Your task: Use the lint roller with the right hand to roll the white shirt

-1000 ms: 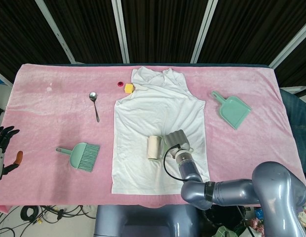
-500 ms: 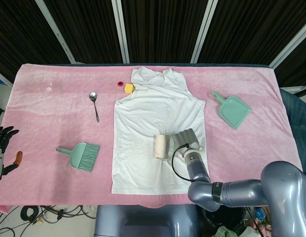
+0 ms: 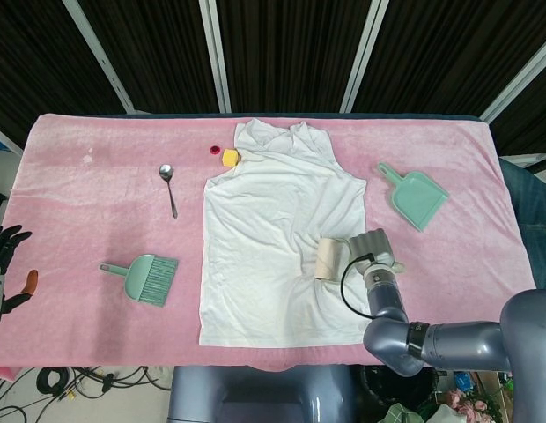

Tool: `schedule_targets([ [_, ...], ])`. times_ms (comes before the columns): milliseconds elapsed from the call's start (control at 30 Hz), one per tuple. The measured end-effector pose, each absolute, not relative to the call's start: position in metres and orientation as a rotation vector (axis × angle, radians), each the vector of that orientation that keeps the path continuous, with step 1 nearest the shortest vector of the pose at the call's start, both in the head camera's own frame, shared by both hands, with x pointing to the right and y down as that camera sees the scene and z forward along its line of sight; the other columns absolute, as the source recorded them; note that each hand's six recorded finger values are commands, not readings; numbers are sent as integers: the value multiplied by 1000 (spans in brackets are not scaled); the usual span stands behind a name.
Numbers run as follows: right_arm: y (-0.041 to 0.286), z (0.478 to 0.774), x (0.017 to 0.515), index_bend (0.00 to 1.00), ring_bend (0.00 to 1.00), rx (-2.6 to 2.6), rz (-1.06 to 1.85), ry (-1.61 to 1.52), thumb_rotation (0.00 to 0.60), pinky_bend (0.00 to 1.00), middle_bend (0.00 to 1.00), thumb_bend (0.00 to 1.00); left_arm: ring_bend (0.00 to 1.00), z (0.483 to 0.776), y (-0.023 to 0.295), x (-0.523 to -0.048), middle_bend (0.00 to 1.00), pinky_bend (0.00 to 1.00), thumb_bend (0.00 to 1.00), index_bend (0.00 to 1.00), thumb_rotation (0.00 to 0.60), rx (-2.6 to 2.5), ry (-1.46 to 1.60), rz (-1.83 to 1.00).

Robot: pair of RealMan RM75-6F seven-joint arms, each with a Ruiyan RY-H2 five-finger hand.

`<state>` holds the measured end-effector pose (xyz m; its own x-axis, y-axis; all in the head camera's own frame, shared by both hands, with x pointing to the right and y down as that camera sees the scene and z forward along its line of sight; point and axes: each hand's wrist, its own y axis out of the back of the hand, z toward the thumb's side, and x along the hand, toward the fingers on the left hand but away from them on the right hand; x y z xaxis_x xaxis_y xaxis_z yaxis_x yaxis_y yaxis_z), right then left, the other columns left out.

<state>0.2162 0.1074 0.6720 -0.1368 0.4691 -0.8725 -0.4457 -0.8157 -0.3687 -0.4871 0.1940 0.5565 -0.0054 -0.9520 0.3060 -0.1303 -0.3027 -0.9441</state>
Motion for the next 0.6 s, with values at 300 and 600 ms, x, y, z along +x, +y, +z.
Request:
schedule_targets([
  [300, 111, 669, 253, 696, 698, -1486, 2075, 23, 600, 672, 651, 505, 58, 554, 194, -488, 132, 80, 423, 182, 600, -1517, 1166, -1390],
  [600, 102, 659, 272, 697, 699, -1472, 2095, -30, 600, 672, 651, 506, 58, 556, 195, -486, 132, 84, 424, 182, 600, -1524, 1157, -1391],
])
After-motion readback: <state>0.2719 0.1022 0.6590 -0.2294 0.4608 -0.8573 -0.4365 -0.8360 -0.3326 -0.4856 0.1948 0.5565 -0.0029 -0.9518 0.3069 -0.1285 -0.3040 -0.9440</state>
